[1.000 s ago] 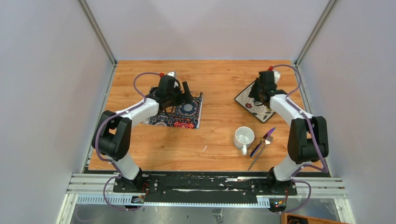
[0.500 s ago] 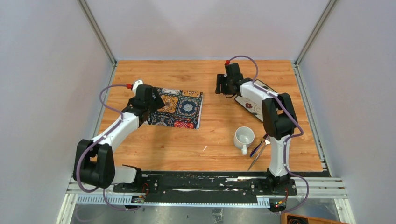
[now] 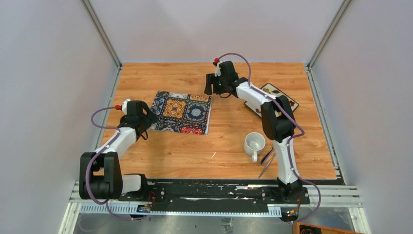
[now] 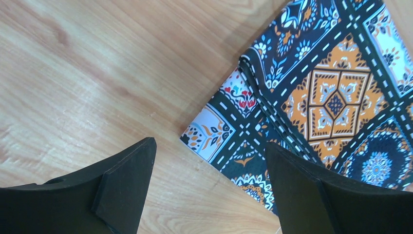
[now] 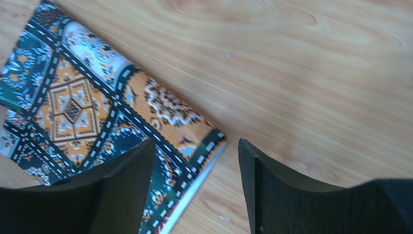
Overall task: Set the dinner table for one person
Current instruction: Flatten out the napkin at the center of the board.
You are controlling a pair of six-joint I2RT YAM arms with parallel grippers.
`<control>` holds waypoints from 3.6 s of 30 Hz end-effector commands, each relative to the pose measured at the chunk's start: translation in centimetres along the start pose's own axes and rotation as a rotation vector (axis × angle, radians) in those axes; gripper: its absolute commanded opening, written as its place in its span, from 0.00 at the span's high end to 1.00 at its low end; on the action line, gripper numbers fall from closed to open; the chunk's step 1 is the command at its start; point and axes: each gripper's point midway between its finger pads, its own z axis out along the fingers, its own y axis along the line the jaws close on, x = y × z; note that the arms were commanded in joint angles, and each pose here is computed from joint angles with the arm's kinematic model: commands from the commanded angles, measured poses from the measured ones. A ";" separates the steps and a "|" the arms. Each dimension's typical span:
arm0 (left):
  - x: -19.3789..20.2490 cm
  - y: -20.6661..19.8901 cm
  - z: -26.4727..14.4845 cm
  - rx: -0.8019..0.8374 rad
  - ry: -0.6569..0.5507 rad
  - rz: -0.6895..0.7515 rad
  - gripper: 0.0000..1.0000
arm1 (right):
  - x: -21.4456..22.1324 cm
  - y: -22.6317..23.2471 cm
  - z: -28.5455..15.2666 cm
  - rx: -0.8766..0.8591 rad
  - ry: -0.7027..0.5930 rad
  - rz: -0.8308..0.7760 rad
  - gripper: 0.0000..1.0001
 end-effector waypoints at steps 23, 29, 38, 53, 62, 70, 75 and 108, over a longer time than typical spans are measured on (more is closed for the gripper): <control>-0.1 -3.3 0.9 0.220 0.028 -0.121 0.15 | 6.6 0.2 5.1 -0.071 0.111 -0.021 0.35; 0.1 -3.1 1.0 0.214 0.029 -0.110 0.15 | 7.1 0.1 5.3 -0.071 0.123 -0.006 0.87; 0.3 -3.9 1.2 0.243 0.057 -0.105 0.15 | 7.0 -2.0 2.8 0.065 0.109 -0.024 1.00; 0.0 -4.9 1.0 0.295 0.061 -0.106 0.15 | 8.3 -4.7 -7.9 0.240 0.107 -0.007 1.00; 0.8 -6.2 0.5 0.344 0.092 -0.112 0.16 | 13.7 -1.8 -8.5 0.207 0.214 -0.060 1.00; 1.4 -8.0 -0.6 0.380 0.082 -0.076 0.15 | 17.8 3.1 -6.3 0.143 0.285 -0.116 1.00; 1.3 -8.1 -0.8 0.385 0.077 -0.070 0.14 | 18.4 4.4 -5.9 0.146 0.295 -0.158 0.92; 6.7 3.1 -4.7 0.078 -0.040 -0.192 0.17 | 5.3 11.3 3.7 -0.095 0.123 -0.352 0.38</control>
